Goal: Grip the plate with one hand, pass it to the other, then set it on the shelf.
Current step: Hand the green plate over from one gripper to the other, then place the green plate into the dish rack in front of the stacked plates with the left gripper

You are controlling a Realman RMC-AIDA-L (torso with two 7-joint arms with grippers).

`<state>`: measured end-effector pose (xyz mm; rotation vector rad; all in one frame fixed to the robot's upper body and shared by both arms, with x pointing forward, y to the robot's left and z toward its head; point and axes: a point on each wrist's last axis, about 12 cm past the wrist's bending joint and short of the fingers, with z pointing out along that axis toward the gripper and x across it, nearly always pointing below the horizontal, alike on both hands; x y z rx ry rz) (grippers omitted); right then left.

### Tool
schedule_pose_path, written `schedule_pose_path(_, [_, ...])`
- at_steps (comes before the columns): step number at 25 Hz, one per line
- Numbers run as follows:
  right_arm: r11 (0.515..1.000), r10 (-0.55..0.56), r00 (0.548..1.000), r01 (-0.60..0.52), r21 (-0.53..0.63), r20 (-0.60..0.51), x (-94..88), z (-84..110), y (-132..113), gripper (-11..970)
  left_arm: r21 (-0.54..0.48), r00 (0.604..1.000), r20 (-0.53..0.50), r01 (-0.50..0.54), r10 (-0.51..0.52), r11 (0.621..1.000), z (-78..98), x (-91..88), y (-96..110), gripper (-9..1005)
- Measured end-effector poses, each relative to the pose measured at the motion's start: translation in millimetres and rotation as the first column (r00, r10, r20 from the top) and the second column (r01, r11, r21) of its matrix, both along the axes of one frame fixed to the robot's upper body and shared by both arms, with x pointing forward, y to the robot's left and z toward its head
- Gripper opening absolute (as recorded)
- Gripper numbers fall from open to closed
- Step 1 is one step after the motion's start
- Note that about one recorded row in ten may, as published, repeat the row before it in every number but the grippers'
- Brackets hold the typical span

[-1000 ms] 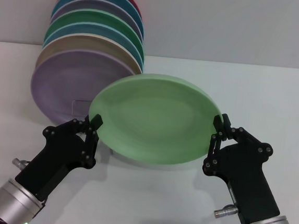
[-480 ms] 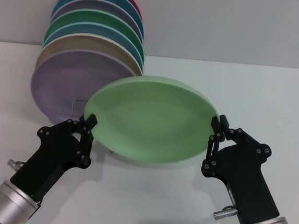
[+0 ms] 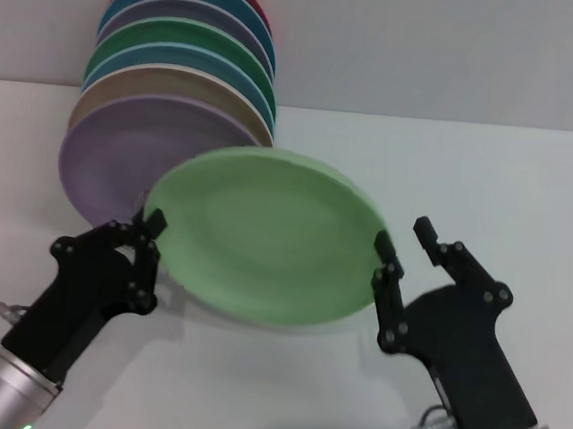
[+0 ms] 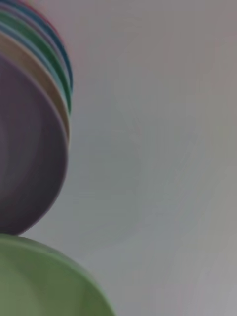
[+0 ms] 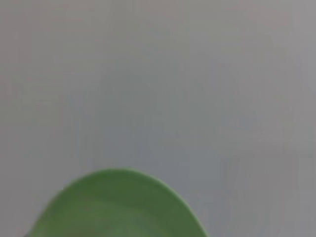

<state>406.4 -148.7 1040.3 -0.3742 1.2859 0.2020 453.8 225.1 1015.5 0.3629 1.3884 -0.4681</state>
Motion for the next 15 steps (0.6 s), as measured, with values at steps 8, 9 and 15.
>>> schedule_pose_path(8, [0.995, 0.09, 0.987, -0.094, 0.025, 0.132, -22.7, -0.9, -19.8, 320, 0.003, 0.997, 0.068, -0.048, 0.047, 0.999, 6.2, -0.3, 10.2, 40])
schedule_pose_path(9, [0.995, 0.09, 0.987, -0.094, 0.025, 0.133, -22.7, -1.0, -20.6, 320, 0.002, 0.996, 0.077, -0.05, 0.049, 0.999, 7.1, -0.5, 11.2, 39])
schedule_pose_path(15, [0.994, 0.104, 0.991, -0.102, -0.028, 0.087, -19.3, -10.9, -23.9, 320, -0.067, 0.978, 0.182, -0.095, 0.106, 0.993, 20.7, -4.5, 22.3, 36])
